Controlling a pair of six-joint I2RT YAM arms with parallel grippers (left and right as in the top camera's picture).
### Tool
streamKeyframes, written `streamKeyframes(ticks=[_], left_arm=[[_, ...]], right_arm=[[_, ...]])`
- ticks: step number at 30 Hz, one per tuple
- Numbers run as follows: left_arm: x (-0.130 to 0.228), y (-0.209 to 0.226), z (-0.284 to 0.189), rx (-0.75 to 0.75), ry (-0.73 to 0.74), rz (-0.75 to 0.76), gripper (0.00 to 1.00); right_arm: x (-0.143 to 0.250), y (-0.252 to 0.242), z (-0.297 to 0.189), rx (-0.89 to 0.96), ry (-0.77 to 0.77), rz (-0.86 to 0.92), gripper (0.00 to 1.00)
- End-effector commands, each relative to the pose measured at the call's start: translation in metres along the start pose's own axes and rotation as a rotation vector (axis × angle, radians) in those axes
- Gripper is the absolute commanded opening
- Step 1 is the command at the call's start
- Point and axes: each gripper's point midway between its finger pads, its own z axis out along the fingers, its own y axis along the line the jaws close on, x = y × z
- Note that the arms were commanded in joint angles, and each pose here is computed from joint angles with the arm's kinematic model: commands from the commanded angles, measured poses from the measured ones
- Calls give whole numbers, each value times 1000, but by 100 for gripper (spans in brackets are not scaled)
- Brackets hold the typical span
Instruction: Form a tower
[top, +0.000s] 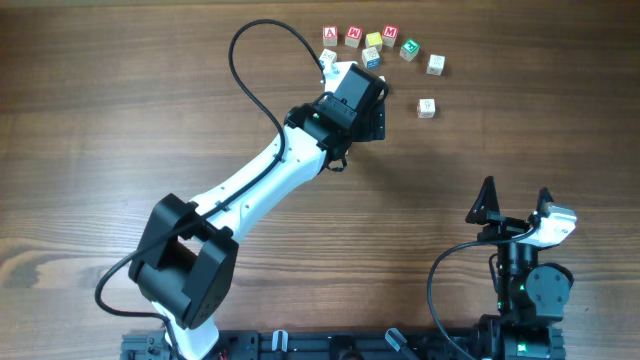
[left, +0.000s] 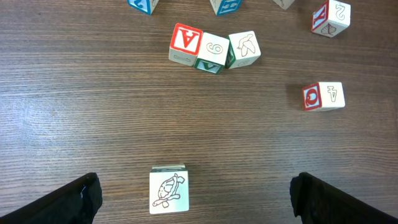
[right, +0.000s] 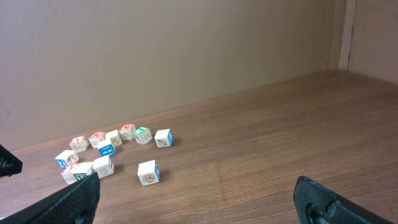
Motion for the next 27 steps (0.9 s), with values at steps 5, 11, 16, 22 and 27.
streamKeyframes(ticks=[5,11,16,22,27], left_arm=[[-3,1,1,0,-3,-5,100],[15,2,37,-20,41,6,100],[29,-10,58,38,83,6,100],[41,-6,71,17,113,12,100],[37,6,71,-43,90,-19,100]], right_arm=[[-1,1,0,-7,-5,7,100],[-1,1,0,-7,-5,8,100],[-1,1,0,-7,-5,8,100],[-1,1,0,-7,-5,8,100],[-1,1,0,-7,-5,8,100]])
